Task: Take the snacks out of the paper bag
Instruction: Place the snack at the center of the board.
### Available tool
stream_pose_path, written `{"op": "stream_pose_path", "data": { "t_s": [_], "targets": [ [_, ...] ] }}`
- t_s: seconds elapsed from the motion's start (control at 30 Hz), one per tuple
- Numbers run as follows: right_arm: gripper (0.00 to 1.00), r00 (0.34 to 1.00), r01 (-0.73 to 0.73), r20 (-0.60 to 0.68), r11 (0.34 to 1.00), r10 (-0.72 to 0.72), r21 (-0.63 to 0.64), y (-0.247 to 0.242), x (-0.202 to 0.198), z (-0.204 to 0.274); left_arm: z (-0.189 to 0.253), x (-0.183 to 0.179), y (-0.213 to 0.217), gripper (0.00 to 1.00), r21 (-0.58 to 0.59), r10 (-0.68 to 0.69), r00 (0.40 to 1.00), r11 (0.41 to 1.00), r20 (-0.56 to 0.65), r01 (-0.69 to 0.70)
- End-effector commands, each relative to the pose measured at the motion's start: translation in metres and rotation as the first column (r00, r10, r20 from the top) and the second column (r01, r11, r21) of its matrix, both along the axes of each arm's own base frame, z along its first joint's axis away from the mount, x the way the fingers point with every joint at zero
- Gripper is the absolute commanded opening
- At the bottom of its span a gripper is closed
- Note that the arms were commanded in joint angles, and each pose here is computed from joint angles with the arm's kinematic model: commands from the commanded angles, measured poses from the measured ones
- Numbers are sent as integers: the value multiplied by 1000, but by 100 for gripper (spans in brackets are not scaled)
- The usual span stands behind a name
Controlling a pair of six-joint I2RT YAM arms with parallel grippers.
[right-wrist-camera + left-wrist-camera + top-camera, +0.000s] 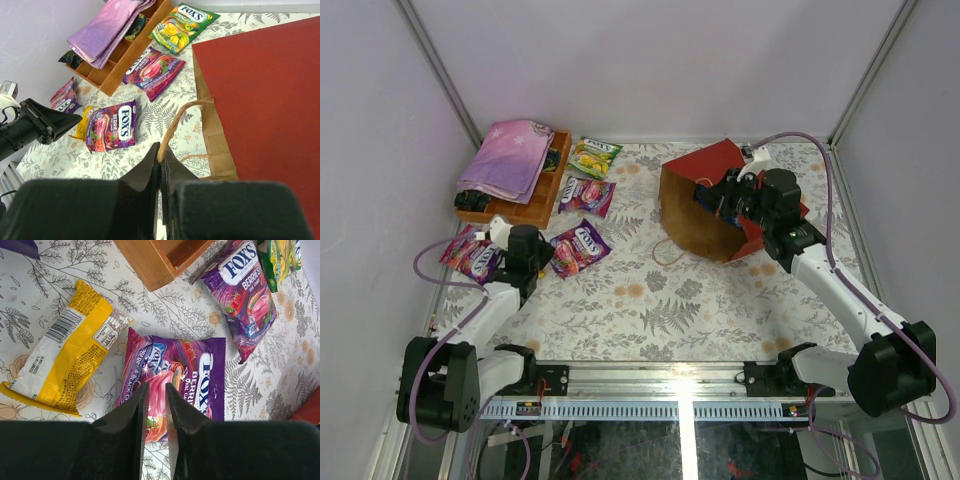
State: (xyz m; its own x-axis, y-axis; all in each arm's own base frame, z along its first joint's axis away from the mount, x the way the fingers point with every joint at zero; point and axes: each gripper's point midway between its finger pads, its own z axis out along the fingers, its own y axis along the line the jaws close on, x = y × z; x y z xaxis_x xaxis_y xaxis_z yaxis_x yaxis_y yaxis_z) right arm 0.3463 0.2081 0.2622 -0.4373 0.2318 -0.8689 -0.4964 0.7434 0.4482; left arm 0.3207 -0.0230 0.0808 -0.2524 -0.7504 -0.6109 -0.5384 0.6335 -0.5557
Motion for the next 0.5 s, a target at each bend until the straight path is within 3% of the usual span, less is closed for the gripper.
{"op": "stream_pose_path", "data": {
  "t_s": [0.0, 0.2, 0.23, 0.3, 0.33, 0.47],
  "targets": [
    [0, 997, -35, 73, 999, 32, 38, 8, 1, 31, 18, 6, 5, 19, 34, 3, 1000, 999, 17, -4],
    [0, 997, -41, 68, 998, 38, 42, 10, 1, 31, 26, 4, 1, 22, 42, -37, 999, 998, 5, 36],
    [0, 997, -43, 69, 998, 40, 44, 10, 1, 31, 26, 4, -1, 31, 38, -51, 999, 998, -2, 51],
    [0, 997, -45, 72, 998, 41, 47, 10, 1, 32, 24, 1, -5, 63, 20, -64, 998, 998, -14, 64],
    [0, 996, -47, 71, 998, 44, 47, 10, 1, 33, 24, -1, -6, 73, 11, -62, 998, 998, -17, 63],
    [0, 996, -49, 73, 998, 46, 47, 10, -1, 34, 31, -3, -13, 77, -6, -101, 995, 995, 8, 101]
  ]
}}
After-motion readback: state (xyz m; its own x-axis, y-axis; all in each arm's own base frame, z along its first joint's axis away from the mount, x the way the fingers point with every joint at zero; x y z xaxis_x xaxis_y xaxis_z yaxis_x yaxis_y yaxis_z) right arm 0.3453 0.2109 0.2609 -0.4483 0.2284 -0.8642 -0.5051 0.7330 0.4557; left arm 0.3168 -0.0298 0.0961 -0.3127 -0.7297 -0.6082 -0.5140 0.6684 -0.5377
